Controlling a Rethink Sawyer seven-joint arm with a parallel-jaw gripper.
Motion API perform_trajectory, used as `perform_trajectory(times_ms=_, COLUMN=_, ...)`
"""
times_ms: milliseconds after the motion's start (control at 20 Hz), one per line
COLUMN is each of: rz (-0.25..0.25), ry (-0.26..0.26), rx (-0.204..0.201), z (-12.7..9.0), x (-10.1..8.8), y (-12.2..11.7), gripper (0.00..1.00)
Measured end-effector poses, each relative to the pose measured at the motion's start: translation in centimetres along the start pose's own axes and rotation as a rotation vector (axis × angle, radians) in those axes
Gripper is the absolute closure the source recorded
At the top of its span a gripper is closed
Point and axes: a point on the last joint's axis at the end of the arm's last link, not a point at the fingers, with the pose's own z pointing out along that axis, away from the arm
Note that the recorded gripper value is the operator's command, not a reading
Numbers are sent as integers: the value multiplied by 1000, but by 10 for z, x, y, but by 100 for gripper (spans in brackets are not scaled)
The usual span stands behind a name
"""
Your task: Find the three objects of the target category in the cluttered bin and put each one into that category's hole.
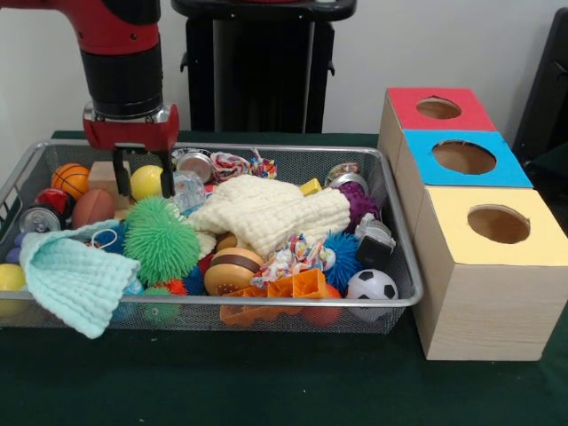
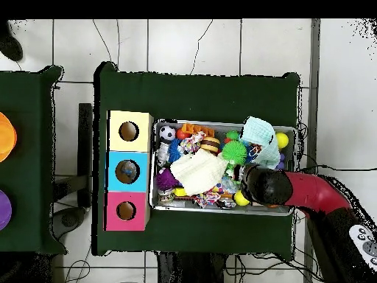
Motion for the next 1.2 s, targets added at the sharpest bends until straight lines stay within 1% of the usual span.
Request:
perform_trajectory(times_ms=250, rz=-11, ry=19, rx=-9, z=0, x=11, y=9, gripper=0)
perform_trajectory(times_ms=700, rz=-36, ry=84, rx=-40, z=1, x=47, y=31, gripper=0)
perform_trajectory(times_ms=1200, rz=-47, ry=109, rx=-53, z=3, x=60, y=41, gripper=0)
